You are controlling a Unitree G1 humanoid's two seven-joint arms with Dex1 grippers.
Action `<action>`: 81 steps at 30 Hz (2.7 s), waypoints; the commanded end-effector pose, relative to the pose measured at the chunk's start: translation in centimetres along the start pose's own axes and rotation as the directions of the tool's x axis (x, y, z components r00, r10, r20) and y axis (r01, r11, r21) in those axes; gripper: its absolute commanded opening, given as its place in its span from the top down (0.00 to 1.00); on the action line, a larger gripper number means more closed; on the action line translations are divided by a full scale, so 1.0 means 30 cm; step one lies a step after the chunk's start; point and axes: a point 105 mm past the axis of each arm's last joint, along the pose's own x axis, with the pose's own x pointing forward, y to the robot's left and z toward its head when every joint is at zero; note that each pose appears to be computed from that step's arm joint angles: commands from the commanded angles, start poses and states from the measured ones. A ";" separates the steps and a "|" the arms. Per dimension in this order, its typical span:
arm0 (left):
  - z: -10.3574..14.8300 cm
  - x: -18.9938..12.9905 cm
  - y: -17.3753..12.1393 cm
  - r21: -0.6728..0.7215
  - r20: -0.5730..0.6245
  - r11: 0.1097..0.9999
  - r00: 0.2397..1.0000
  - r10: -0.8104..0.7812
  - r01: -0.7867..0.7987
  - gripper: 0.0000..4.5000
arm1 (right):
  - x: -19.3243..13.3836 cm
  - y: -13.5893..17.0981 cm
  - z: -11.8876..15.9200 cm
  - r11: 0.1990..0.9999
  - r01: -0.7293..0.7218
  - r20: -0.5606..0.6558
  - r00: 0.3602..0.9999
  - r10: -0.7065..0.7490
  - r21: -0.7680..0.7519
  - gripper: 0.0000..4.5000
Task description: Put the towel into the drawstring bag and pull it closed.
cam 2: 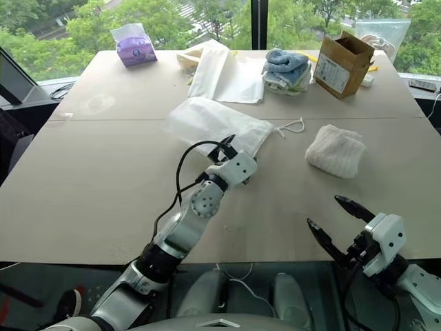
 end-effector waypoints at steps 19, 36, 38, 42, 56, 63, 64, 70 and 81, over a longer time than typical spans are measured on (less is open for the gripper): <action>-0.034 0.021 0.110 0.096 -0.057 0.972 0.974 0.219 -0.213 0.69 | -0.023 0.000 0.028 0.998 0.052 0.026 0.998 -0.051 -0.039 0.00; -0.024 0.012 0.372 -0.099 -0.093 0.896 0.901 0.424 -0.432 0.99 | 0.156 -0.143 -0.031 0.586 0.422 -0.108 0.863 -0.494 0.692 0.00; -0.012 0.012 0.401 -0.170 -0.105 0.878 0.894 0.435 -0.447 0.99 | 0.205 -0.171 -0.043 0.352 0.359 -0.126 0.832 -0.539 0.864 0.00; 0.011 0.016 0.413 -0.235 -0.114 0.865 0.897 0.428 -0.443 0.99 | 0.245 -0.234 -0.064 0.098 0.282 -0.173 0.789 -0.590 0.954 0.00; 0.031 0.006 0.463 -0.236 -0.088 0.859 0.890 0.447 -0.455 0.99 | 0.406 -0.486 -0.122 -0.155 0.215 -0.257 0.616 -0.745 0.964 0.00; 0.025 -0.005 0.475 -0.224 -0.085 0.854 0.883 0.462 -0.469 1.00 | 0.454 -0.543 -0.161 -0.163 0.295 -0.315 0.597 -0.738 0.942 0.29; 0.023 -0.007 0.478 -0.223 -0.086 0.853 0.881 0.465 -0.471 1.00 | 0.454 -0.546 -0.168 -0.171 0.307 -0.329 0.593 -0.735 0.936 0.40; 0.010 -0.014 0.497 -0.215 -0.089 0.848 0.875 0.476 -0.484 1.00 | 0.428 -0.565 -0.171 -0.142 0.402 -0.367 0.565 -0.739 0.905 0.94; 0.102 0.024 0.446 -0.390 0.086 0.898 0.963 0.255 -0.203 1.00 | 0.489 -0.343 0.269 0.464 -0.121 0.309 0.883 -0.353 0.877 0.99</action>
